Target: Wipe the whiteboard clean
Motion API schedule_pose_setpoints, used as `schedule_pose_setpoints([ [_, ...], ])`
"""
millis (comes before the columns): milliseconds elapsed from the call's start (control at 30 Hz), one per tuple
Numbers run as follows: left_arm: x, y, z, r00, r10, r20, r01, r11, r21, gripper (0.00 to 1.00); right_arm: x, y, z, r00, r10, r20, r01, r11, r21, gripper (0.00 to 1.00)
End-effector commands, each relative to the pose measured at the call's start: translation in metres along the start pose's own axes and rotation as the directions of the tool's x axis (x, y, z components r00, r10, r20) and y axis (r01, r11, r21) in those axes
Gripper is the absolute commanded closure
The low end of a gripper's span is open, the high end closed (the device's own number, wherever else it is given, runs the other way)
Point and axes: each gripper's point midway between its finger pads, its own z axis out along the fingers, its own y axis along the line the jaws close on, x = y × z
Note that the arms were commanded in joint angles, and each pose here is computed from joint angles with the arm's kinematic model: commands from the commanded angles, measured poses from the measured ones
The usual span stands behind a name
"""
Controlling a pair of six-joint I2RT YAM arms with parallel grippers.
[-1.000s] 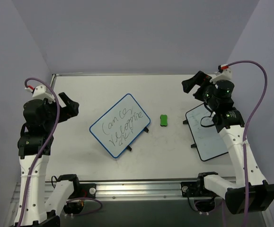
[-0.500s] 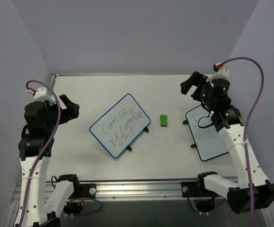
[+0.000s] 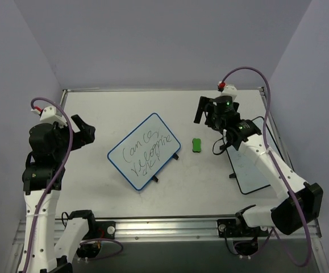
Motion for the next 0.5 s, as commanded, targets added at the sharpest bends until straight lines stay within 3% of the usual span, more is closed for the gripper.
schedule_pose_setpoints([
  [0,-0.010,-0.001,-0.002,0.999,0.017,0.044,-0.017,1.000,0.005,0.06,0.012,-0.009,0.015,0.999,-0.035,-0.014,0.036,0.997,0.074,0.01],
  [267,-0.010,-0.002,-0.002,0.999,0.019,0.046,-0.019,1.000,0.009,0.06,0.063,-0.008,0.054,0.991,-0.063,-0.118,0.072,0.995,0.076,0.17],
  [467,-0.009,-0.001,-0.002,0.999,0.017,0.042,-0.017,1.000,0.006,0.06,0.096,-0.009,0.077,0.978,-0.085,-0.191,0.105,0.990,0.095,0.39],
])
